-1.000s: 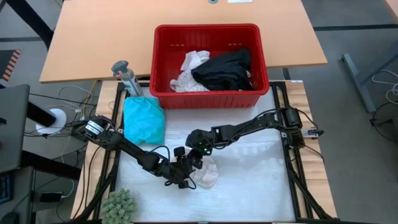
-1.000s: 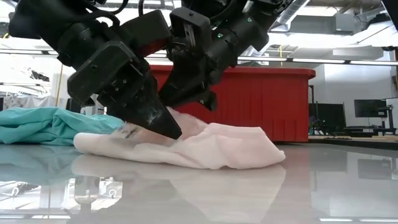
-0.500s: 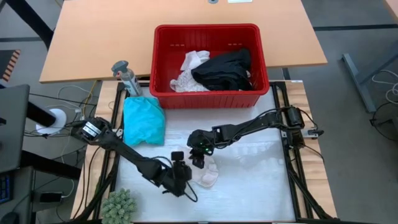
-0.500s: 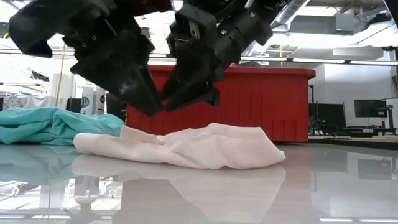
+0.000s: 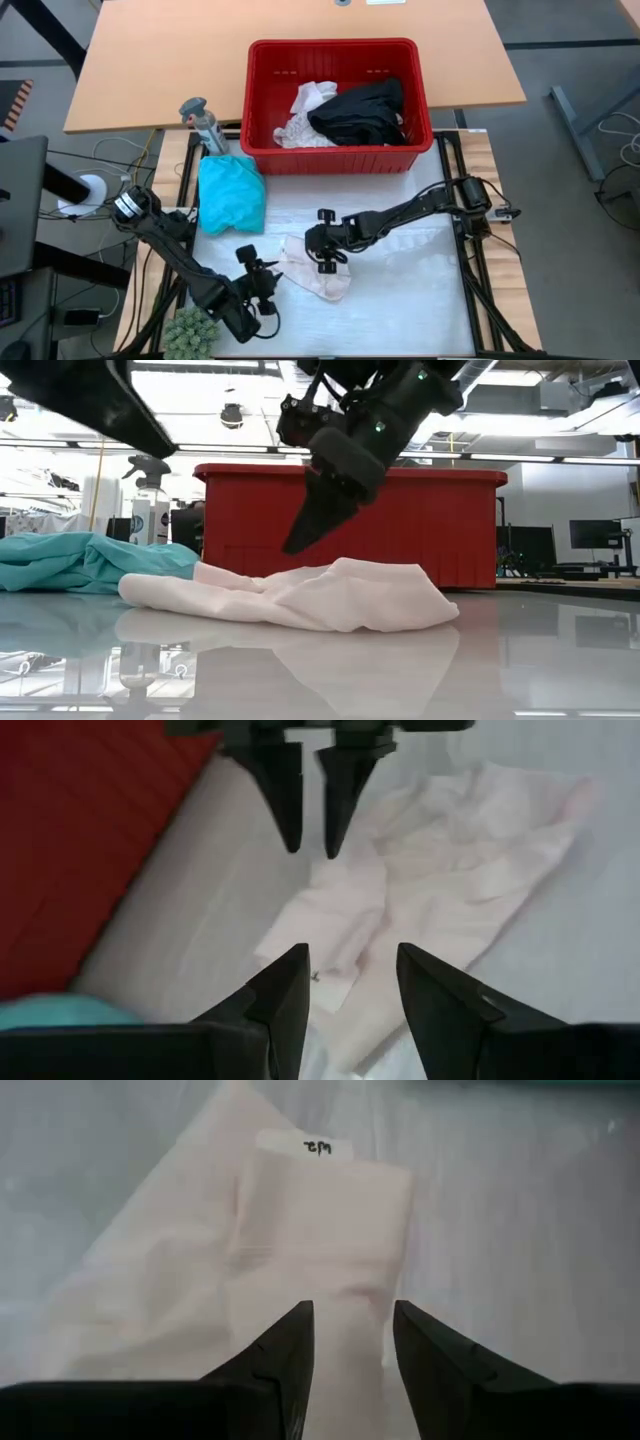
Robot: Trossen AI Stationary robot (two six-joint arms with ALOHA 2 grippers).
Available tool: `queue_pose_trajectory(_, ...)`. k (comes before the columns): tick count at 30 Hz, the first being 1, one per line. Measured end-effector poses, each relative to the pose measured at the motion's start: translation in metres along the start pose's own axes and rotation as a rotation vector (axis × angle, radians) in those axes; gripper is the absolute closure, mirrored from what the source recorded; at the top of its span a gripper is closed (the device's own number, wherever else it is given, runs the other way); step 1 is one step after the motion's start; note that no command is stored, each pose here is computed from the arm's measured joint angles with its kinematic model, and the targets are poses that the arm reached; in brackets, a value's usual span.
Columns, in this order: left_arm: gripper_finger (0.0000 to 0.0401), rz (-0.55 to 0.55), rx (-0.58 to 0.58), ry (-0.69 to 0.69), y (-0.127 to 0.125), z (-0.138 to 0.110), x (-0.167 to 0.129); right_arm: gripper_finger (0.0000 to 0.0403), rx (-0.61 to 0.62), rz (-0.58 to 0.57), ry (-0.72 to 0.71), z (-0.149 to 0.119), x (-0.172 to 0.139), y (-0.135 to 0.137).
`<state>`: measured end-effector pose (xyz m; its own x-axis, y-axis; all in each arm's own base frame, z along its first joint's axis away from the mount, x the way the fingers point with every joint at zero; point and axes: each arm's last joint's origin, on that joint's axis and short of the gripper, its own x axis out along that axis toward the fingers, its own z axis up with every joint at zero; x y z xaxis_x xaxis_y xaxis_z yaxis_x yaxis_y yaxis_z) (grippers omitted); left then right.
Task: Fold laundry
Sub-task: Fold the white underwear
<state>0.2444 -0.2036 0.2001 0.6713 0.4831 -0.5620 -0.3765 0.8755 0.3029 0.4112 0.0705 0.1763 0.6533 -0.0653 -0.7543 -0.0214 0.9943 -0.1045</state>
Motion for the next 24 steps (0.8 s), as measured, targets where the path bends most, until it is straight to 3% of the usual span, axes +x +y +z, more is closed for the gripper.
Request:
queue_pose_trajectory(13,0.026,0.042,-0.117,-0.026,0.004,-0.023,0.011,0.0239,-0.083,0.035,-0.172,0.011,0.004,0.028)
queue_pose_trajectory(24,0.026,-0.023,-0.212,0.013,0.002,-0.044,0.022,0.0239,-0.084,0.025,-0.165,0.003,0.021,0.036)
